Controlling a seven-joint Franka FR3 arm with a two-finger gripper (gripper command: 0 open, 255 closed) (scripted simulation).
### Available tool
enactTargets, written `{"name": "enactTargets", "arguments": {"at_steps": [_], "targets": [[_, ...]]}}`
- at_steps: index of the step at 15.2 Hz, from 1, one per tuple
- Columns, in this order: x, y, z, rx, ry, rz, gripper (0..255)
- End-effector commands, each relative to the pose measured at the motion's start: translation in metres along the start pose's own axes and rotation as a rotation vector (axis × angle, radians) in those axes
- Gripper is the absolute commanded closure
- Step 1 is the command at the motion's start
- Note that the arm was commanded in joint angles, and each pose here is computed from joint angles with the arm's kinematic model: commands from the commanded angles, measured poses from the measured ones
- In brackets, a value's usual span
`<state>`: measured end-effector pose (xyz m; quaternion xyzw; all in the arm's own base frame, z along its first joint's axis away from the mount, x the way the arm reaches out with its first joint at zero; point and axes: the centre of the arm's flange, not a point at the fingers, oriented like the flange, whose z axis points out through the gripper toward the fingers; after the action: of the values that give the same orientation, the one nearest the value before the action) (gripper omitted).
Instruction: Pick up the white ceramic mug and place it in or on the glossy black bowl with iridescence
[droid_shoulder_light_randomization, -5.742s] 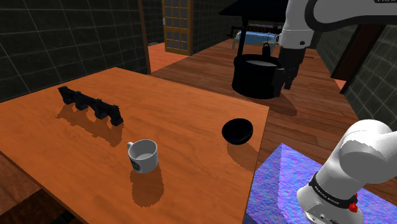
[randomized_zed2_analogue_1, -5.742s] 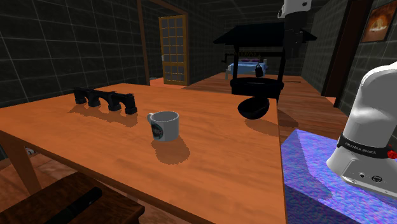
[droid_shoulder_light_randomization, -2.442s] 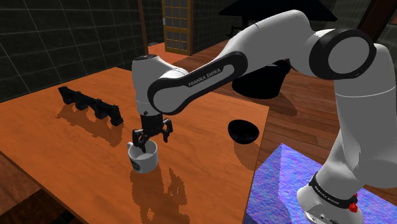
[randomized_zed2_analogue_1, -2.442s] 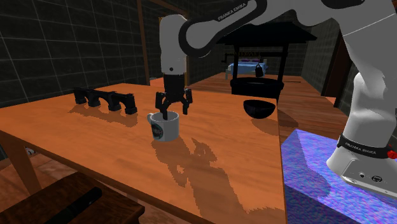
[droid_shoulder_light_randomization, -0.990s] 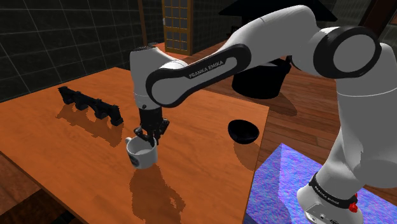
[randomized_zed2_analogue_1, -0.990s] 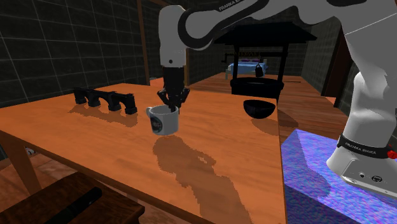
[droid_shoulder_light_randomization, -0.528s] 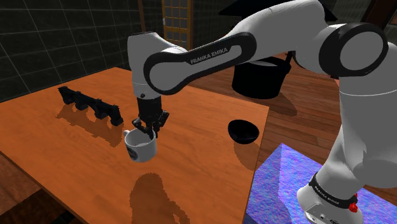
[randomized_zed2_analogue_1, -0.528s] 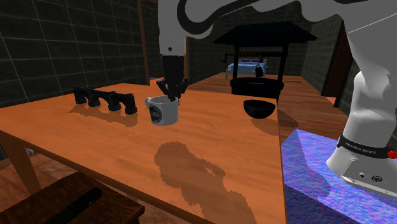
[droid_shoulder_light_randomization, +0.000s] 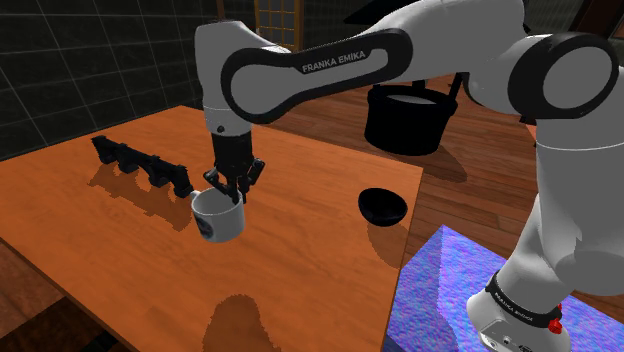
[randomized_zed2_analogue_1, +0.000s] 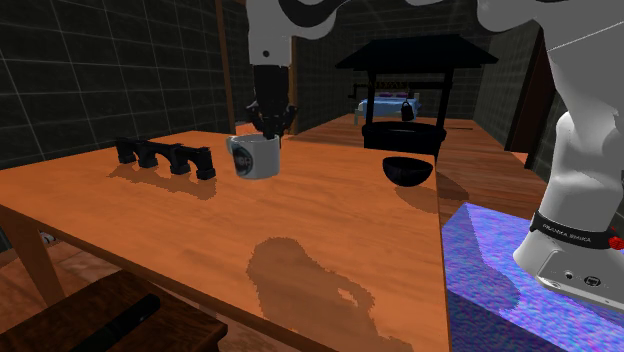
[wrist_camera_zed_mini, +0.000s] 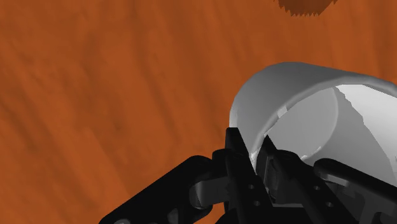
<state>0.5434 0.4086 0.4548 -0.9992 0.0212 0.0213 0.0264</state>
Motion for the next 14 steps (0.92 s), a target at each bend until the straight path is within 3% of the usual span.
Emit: {"name": "enactTargets", "arguments": {"at_steps": [1, 12, 14], "targets": [[-0.001, -0.001, -0.01, 0.0, 0.0, 0.0, 255], [-0.004, -0.004, -0.065, 0.0, 0.0, 0.0, 255], [-0.012, 0.021, -0.068, 0.0, 0.0, 0.0, 255]]}}
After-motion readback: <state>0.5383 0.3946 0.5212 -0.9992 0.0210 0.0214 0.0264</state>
